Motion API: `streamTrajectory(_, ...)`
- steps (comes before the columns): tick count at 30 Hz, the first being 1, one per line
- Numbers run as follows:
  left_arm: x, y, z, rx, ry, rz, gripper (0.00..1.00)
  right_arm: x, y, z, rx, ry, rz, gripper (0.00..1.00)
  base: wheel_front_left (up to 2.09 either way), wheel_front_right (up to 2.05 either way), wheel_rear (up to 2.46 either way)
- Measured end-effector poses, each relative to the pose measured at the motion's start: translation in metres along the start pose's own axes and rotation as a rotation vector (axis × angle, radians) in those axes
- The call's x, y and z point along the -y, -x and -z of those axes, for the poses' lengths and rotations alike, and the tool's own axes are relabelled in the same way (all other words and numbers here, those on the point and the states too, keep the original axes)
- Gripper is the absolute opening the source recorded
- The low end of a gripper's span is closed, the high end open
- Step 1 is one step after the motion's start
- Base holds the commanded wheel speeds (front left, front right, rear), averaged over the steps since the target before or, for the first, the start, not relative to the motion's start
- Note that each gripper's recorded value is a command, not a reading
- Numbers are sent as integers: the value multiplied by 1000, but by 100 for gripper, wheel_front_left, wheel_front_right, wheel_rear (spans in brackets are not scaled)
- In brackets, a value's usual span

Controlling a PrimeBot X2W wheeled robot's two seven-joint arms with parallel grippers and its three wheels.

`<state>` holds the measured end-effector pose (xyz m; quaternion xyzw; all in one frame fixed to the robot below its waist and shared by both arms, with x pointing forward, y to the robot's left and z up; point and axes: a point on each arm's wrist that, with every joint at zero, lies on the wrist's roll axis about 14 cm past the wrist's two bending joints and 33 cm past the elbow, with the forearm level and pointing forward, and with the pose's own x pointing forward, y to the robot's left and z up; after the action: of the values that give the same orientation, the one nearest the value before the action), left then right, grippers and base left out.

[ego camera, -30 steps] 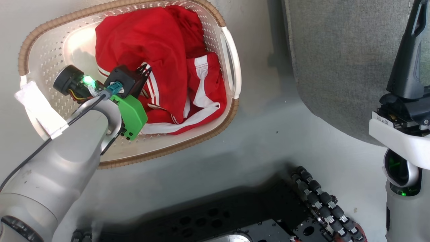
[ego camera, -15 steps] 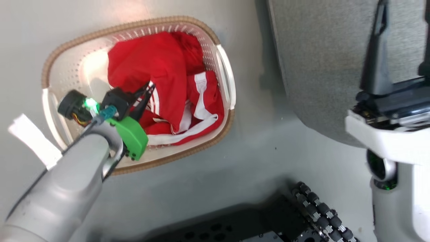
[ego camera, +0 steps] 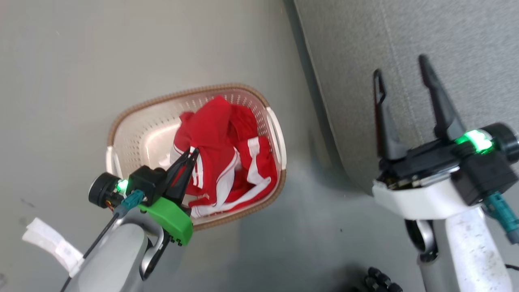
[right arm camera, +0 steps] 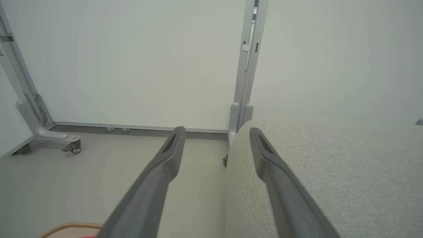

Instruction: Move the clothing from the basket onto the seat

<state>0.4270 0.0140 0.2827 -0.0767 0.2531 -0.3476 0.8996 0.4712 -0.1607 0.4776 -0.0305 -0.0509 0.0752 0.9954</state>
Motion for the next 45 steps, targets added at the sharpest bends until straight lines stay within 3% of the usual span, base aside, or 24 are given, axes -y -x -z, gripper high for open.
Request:
streamTrajectory(13, 20, 69, -121, 355, -76, -140, 0, -36, 51, -51, 52, -40, -69, 100, 0, 0, 0)
streamTrajectory(23, 59, 121, -209, 638, -163, -153, 0, -53, 90, -84, 118, -58, -94, 100, 0, 0, 0)
streamTrajectory(34, 116, 148, -279, 853, -275, -53, 0, -63, 112, -107, 179, -68, -109, 100, 0, 0, 0)
streamTrajectory(45, 146, 150, -295, 894, -333, 28, 0, -72, 116, -112, 195, -65, -135, 100, 0, 0, 0)
